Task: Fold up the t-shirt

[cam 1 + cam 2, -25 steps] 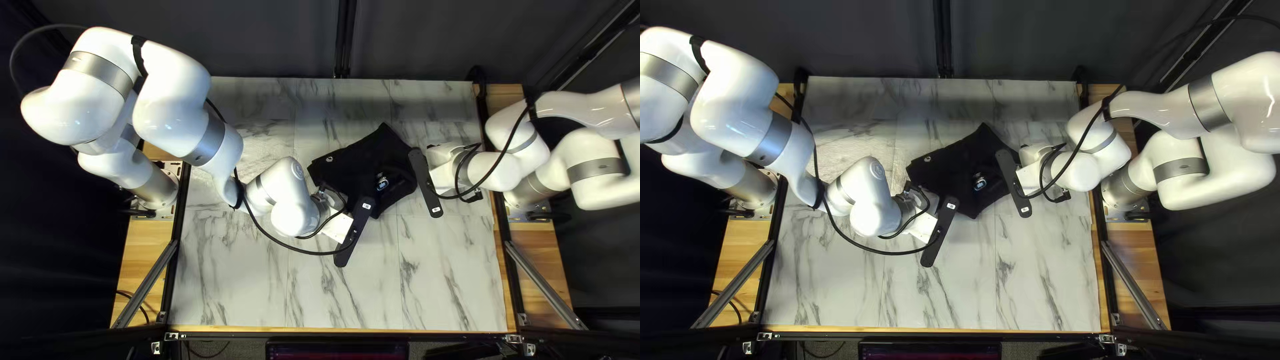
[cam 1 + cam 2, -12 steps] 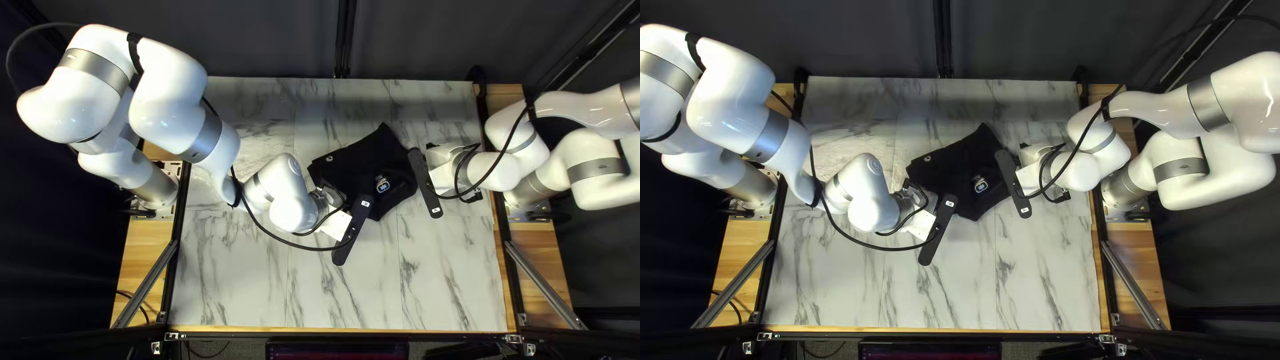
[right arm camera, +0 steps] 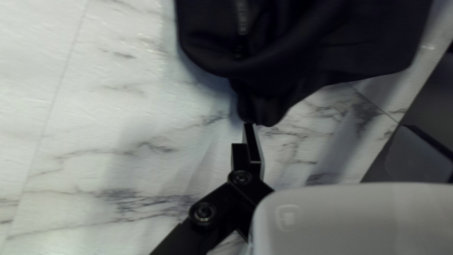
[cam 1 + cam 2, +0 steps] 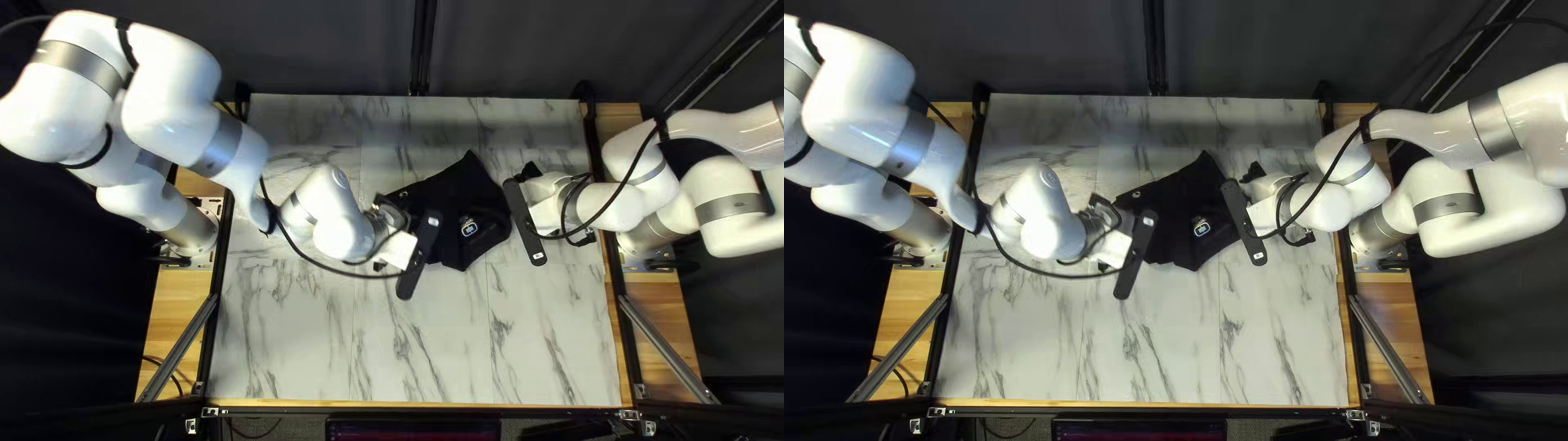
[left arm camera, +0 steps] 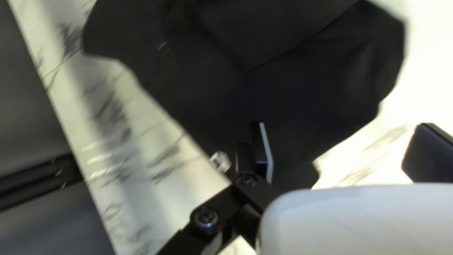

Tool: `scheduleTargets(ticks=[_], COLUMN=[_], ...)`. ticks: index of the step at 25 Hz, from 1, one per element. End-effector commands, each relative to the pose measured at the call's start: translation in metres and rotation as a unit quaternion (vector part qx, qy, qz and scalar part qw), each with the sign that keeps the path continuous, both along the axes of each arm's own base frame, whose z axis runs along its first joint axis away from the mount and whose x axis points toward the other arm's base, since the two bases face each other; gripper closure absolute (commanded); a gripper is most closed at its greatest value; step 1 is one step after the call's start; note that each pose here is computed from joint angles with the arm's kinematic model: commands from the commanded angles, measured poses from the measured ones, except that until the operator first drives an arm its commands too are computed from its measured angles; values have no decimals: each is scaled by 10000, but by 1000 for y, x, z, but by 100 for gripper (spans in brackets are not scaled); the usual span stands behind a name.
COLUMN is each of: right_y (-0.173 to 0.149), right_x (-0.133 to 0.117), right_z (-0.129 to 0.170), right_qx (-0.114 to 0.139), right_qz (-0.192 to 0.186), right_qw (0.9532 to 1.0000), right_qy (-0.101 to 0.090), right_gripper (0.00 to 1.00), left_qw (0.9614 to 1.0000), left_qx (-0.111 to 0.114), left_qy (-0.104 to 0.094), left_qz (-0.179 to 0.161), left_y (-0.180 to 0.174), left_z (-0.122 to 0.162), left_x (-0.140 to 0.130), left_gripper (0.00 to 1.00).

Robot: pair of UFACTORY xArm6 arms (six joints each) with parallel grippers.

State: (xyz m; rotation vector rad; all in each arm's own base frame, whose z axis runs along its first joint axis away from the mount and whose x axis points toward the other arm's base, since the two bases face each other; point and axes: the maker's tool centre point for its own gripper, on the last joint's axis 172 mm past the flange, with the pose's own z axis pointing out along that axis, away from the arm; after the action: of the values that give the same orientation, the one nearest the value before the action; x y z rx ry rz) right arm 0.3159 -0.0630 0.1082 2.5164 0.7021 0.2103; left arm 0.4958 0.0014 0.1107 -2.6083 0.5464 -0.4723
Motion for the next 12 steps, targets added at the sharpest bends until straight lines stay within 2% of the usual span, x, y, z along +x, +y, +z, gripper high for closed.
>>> scheduleTargets(ticks=[1,3,6,9,12], right_y=[-24,-32,-39,-38,-34], right_x=[16,18,19,16,12], right_z=[31,43,73,104,127], right_qx=[-19,65,330,632,897], right_qz=[59,87,101,101,106], right_qw=[10000,9999,9993,9978,9958], right_qy=[-56,-90,-169,-199,-162], right_gripper=[0,0,0,0,0], left_qw=[9997,9996,9993,9988,9977], left_qx=[110,92,-15,-265,-576], left_qy=[-63,-112,-186,-217,-142], left_qz=[193,254,323,348,331], left_y=[39,51,70,85,94], left_z=[24,37,70,109,138], left_x=[-10,-13,-22,-32,-41], left_gripper=[0,0,0,0,0])
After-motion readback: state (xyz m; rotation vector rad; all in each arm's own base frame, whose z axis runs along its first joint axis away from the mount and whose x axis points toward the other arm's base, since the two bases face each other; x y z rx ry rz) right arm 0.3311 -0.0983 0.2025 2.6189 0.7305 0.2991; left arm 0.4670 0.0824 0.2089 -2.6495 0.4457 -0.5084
